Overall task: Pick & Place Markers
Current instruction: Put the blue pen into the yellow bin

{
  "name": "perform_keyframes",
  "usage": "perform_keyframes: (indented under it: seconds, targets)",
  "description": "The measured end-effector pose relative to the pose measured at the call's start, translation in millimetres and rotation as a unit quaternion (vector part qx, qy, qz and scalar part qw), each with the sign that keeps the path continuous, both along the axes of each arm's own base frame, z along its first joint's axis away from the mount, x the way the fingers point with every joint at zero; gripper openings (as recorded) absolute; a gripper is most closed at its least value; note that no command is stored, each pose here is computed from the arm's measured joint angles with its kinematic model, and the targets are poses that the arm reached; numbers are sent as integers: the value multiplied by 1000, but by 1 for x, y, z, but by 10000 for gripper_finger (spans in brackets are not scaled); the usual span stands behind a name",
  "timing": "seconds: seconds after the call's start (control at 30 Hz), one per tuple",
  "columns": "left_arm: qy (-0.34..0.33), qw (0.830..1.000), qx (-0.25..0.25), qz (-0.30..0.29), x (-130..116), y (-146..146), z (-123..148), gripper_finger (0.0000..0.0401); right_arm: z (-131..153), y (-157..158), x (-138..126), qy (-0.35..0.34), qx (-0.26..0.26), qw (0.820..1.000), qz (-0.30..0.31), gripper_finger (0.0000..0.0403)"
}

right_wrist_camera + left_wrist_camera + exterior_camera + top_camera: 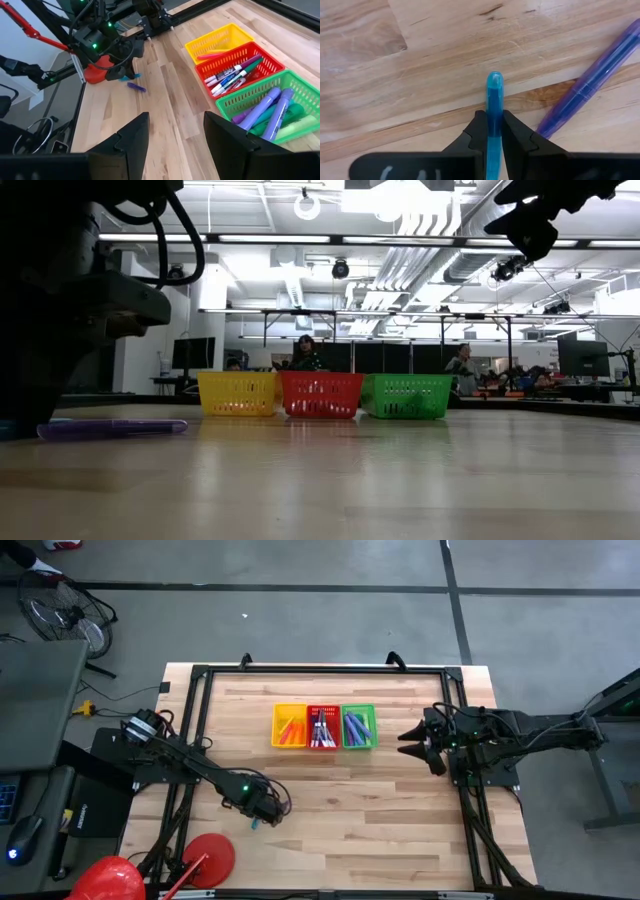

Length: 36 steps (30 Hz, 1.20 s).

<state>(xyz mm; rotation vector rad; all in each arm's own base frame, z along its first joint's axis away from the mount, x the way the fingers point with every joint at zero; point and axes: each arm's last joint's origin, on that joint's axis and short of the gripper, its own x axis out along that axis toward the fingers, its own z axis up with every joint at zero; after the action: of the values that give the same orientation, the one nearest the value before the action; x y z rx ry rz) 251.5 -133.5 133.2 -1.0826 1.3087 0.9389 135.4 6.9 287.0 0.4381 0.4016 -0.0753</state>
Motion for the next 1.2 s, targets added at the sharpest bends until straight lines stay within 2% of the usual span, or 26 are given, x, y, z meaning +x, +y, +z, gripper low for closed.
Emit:
perform_keyframes:
  seconds: [0.17, 0.3, 0.7, 1.0, 1.2]
  targets:
    - [11, 1000, 15, -19, 5, -2, 11, 27, -2, 1, -1, 11, -6, 1000, 13, 177]
    - [20, 998, 53, -19, 7, 0, 20, 26, -3, 1, -1, 15, -9, 1000, 16, 177]
    - [-29, 999, 43, -7, 27, -3, 44, 25, -3, 1, -1, 15, -13, 999, 30, 177]
    - [-79, 993, 68, -49, 60, 27, 81, 25, -4, 2, -2, 21, -14, 999, 38, 177]
    - [-138, 982, 115, -60, 85, 60, 113, 25, -4, 2, -2, 23, -14, 999, 41, 177]
